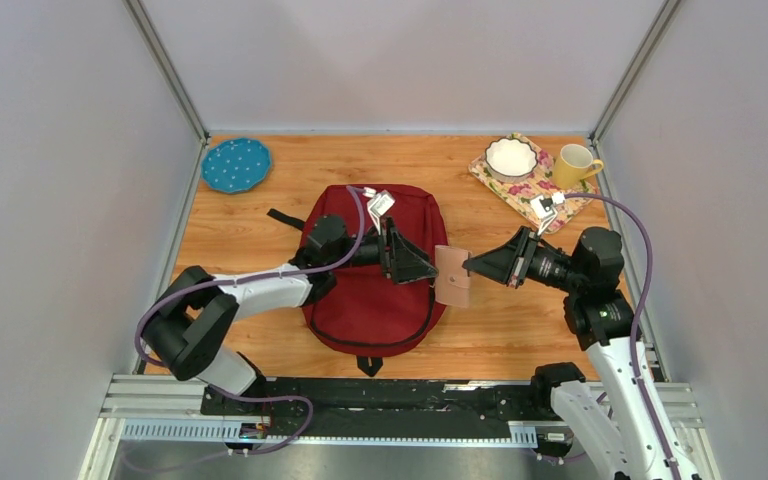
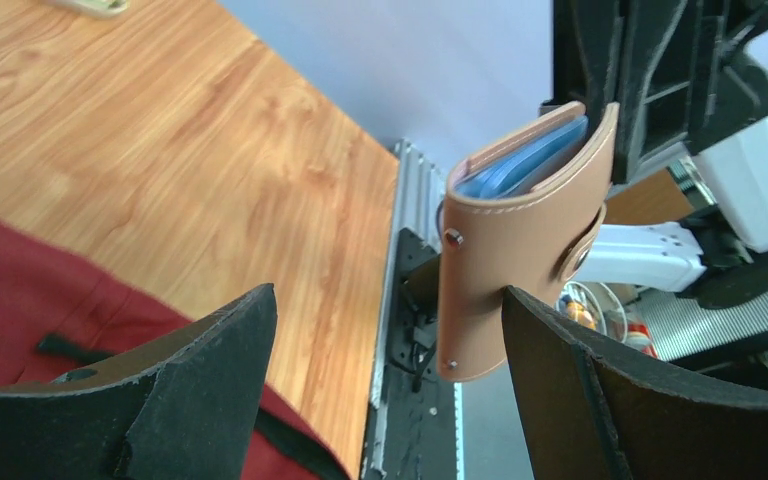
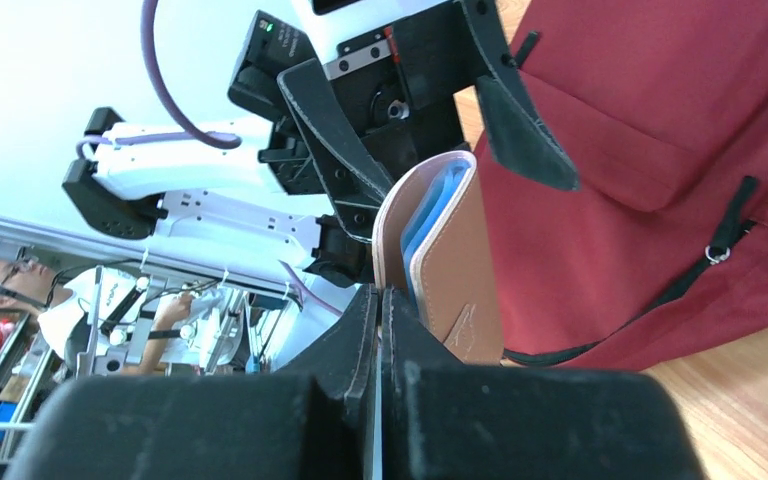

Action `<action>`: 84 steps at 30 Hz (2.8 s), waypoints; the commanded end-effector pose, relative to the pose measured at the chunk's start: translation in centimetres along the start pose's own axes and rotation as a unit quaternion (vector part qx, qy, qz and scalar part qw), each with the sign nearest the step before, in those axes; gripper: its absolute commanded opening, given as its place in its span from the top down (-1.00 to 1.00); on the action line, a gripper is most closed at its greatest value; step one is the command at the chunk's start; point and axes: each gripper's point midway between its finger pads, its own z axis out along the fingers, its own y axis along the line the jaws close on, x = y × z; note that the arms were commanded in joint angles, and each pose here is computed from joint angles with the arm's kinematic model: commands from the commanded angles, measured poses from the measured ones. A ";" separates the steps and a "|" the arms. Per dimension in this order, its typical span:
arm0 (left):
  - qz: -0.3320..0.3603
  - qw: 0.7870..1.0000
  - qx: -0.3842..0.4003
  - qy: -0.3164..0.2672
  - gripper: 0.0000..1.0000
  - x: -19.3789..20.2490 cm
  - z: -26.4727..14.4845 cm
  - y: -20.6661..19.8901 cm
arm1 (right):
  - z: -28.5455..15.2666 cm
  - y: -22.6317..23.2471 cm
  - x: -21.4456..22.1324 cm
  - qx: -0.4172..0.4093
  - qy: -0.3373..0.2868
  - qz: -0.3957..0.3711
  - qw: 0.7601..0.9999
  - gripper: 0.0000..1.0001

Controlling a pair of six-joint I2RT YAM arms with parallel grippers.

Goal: Pack the student bag
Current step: Place the personal item in the student bag.

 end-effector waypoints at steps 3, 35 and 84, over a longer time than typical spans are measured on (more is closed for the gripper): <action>0.044 0.989 0.137 -0.044 -0.79 -3.4 1.4 -5.7 | -0.5 3.3 0.2 -0.061 0.019 -0.037 0.997 1.00; 0.062 0.989 0.132 -0.029 1.00 -2.7 0.0 -7.6 | -2.2 -3.5 2.5 0.111 0.004 -0.074 0.991 -0.75; 0.274 0.839 -0.419 0.216 -0.53 -8.6 -11.2 13.6 | -1.2 -3.3 4.9 0.100 0.033 -0.088 0.991 1.00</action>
